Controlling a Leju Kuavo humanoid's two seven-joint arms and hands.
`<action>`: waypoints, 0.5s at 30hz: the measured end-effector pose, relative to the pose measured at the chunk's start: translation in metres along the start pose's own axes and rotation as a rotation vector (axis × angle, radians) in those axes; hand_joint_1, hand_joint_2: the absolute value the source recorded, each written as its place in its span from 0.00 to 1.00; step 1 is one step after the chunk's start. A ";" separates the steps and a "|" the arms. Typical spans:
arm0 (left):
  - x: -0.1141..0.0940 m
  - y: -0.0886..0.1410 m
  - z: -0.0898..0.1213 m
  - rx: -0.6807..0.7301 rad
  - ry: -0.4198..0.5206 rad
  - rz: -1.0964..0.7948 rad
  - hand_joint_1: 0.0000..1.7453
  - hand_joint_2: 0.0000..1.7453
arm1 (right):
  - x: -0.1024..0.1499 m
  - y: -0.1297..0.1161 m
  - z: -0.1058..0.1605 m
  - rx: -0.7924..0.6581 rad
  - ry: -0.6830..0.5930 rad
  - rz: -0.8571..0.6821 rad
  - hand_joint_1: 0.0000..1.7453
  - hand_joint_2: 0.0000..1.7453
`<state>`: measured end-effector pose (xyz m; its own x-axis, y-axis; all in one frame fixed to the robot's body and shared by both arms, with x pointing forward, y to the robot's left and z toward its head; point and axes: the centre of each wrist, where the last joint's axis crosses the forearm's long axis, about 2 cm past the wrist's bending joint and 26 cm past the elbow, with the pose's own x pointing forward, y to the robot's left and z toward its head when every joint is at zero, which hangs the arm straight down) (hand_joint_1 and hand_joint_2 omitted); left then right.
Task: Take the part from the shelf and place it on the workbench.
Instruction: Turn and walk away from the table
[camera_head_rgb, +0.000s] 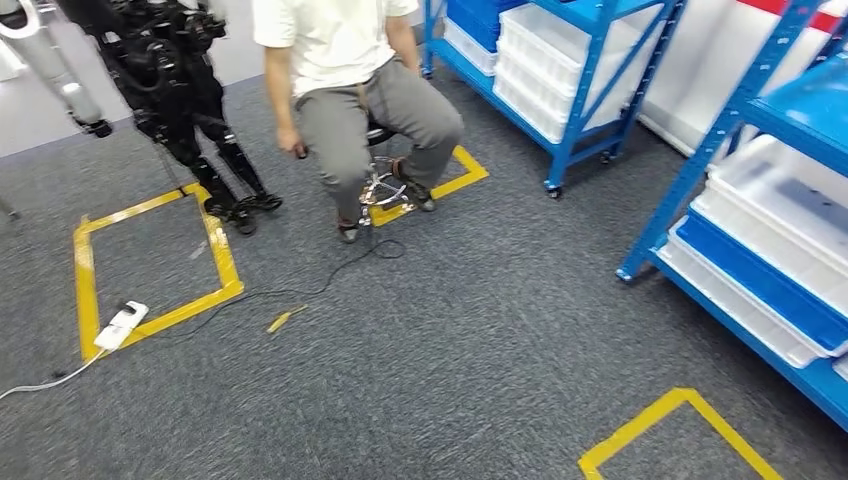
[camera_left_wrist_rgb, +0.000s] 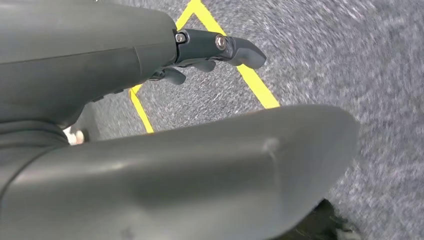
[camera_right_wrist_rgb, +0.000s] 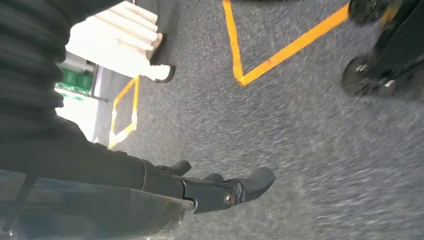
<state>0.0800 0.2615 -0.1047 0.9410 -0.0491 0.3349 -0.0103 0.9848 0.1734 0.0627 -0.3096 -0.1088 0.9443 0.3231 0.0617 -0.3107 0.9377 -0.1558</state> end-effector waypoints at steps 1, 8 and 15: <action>-0.001 0.000 0.000 0.000 0.002 0.000 0.00 0.00 | 0.000 0.000 0.000 0.000 0.000 0.000 0.00 1.00; -0.003 0.001 0.000 0.001 0.011 -0.001 0.00 0.00 | -0.001 0.002 0.000 0.004 0.003 0.002 0.00 1.00; 0.000 -0.001 0.000 -0.001 0.007 -0.002 0.00 0.00 | -0.001 0.004 0.000 0.005 0.003 0.004 0.00 1.00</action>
<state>0.0802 0.2608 -0.1046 0.9434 -0.0498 0.3278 -0.0081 0.9849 0.1729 0.0609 -0.3062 -0.1091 0.9433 0.3268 0.0576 -0.3153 0.9369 -0.1513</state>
